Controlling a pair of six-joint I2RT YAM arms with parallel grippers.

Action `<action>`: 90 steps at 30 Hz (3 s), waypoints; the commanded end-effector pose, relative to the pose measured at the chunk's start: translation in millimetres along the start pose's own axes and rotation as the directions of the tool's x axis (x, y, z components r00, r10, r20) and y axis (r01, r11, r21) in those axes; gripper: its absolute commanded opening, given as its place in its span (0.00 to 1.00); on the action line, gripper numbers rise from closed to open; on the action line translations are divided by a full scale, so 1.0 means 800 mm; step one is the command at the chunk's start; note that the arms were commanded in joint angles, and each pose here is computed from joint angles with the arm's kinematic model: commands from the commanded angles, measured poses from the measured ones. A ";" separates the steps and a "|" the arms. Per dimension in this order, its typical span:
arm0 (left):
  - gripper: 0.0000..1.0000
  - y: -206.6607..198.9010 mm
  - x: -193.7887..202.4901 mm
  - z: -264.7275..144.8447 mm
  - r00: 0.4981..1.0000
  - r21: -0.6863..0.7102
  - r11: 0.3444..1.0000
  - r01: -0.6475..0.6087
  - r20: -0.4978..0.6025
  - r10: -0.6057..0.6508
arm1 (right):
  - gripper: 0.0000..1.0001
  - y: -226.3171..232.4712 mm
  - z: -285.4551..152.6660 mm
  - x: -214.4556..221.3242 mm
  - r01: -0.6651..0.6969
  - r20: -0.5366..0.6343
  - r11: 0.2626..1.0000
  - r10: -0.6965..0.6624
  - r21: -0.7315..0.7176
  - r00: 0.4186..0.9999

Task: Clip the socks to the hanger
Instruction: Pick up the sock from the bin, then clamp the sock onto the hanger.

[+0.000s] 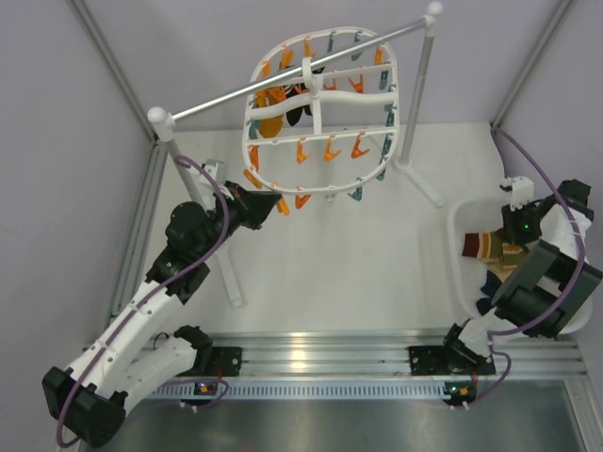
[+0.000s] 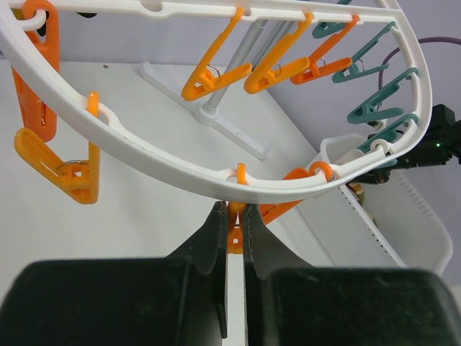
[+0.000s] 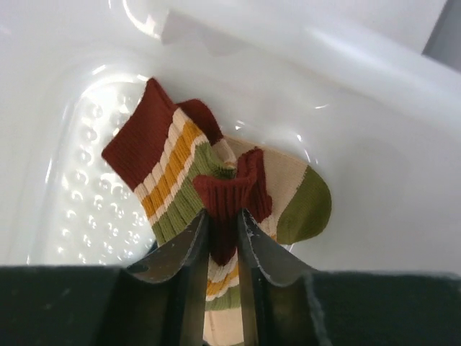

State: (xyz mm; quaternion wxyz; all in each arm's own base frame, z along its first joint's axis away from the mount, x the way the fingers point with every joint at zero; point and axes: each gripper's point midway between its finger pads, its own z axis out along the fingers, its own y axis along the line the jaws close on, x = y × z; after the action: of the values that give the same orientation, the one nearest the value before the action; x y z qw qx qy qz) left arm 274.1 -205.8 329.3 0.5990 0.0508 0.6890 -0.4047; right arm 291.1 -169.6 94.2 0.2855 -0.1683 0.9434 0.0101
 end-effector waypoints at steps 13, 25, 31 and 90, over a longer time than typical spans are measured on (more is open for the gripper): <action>0.00 -0.012 -0.024 0.000 0.999 0.021 1.000 -0.012 0.037 0.012 | 0.00 -0.008 -0.038 -0.028 0.036 0.074 0.999 -0.038 0.030 0.997; 0.00 -0.018 -0.028 0.000 0.999 0.040 0.999 -0.015 0.034 0.013 | 0.00 0.013 -0.209 -0.179 0.090 0.545 0.992 -0.122 0.085 0.829; 0.00 -0.024 -0.031 -0.002 0.999 0.055 0.998 -0.010 0.032 0.008 | 0.00 0.057 -0.330 -0.260 0.082 0.750 0.984 -0.172 0.156 0.639; 0.00 -0.046 -0.036 0.023 0.980 0.136 0.972 0.192 0.025 -0.197 | 0.00 0.600 -0.199 -0.310 0.371 0.882 0.911 -0.019 -0.178 0.470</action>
State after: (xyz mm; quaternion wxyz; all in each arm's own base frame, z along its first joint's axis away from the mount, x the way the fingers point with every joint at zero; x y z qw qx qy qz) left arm 274.1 -230.5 343.9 0.5403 0.0166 0.6825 -0.4919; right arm 244.7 330.5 274.9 0.6421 -0.3265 0.6670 0.1904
